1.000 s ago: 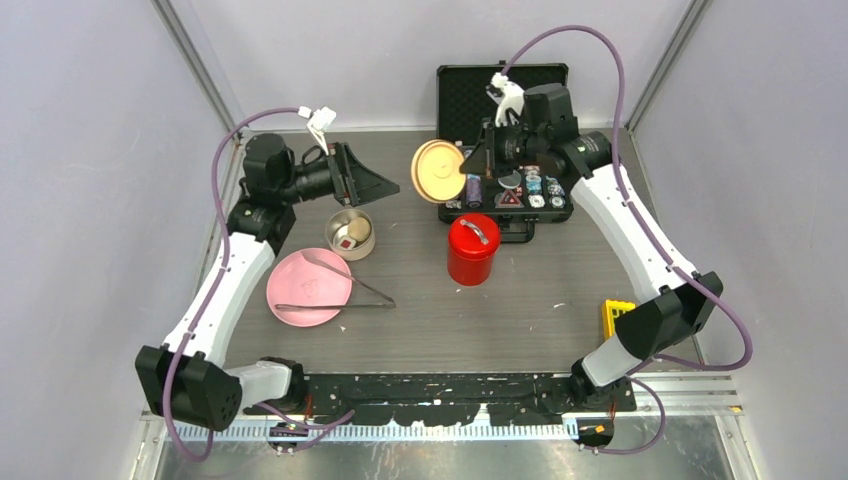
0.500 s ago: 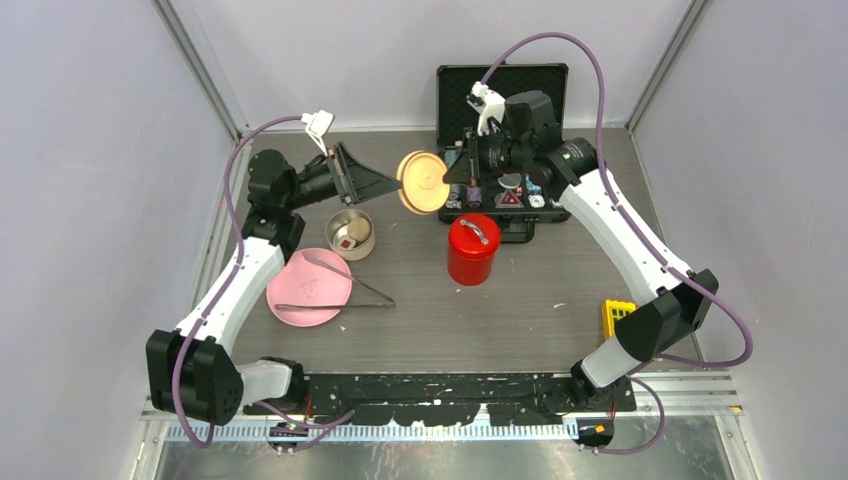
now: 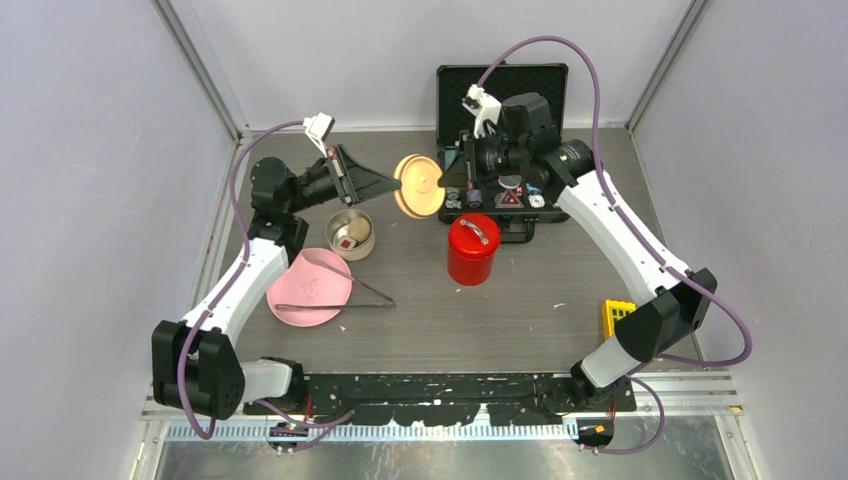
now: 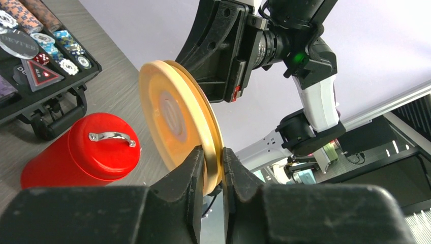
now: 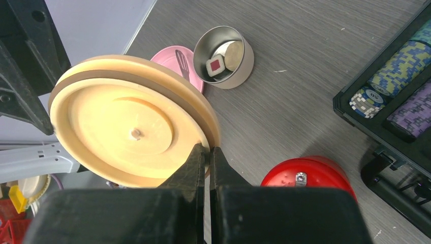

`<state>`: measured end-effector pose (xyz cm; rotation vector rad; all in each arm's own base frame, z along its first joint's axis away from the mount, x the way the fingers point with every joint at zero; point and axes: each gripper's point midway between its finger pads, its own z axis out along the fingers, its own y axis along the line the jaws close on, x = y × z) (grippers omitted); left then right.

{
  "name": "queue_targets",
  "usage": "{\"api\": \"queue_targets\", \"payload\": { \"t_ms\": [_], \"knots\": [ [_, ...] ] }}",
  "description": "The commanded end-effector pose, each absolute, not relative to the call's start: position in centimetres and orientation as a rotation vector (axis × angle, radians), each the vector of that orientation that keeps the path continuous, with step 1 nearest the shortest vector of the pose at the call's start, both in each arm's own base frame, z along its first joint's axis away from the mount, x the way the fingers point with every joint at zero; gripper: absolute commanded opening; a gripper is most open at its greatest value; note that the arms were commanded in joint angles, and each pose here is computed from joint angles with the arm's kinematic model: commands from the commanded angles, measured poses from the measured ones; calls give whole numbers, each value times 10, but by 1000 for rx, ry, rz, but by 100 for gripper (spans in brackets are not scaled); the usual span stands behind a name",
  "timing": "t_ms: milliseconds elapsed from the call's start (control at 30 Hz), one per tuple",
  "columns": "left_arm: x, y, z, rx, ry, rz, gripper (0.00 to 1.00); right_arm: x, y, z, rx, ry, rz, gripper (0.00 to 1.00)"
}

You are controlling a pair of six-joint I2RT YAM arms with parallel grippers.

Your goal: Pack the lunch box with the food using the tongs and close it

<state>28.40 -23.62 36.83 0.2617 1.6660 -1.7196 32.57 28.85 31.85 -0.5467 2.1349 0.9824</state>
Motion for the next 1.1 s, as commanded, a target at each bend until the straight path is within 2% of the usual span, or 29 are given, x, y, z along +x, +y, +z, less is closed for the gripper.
{"api": "queue_targets", "payload": {
  "t_ms": [0, 67, 133, 300, 433, 533, 667, 867, 1067],
  "knots": [
    [282, -234, 379, 285, 1594, -1721, 10, 322, 298, 339, -572, 2052, 1045, 1],
    [282, -234, 380, 284, 1591, -1718, 0, 322, 298, 339, -569, 2051, 1045, 1],
    [282, -234, 381, 292, 1583, -1710, 0, 324, 296, 340, -561, 2047, 1027, 3],
    [284, -230, 372, 331, 1635, -1638, 0, 330, 285, 343, -538, 2044, 938, 46],
    [284, -225, 357, 385, 1710, -1538, 0, 332, 276, 346, -527, 2040, 874, 62],
    [284, -220, 347, 416, 1769, -1464, 0, 334, 268, 349, -523, 2036, 833, 68],
    [291, -205, 330, 483, 1870, -1218, 0, 333, 256, 350, -537, 2049, 790, 75],
    [305, -156, 292, 637, 2003, -692, 0, 325, 232, 328, -567, 2131, 692, 77],
    [314, -118, 264, 750, 2107, -356, 0, 317, 206, 316, -592, 2120, 557, 78]
  ]
}}
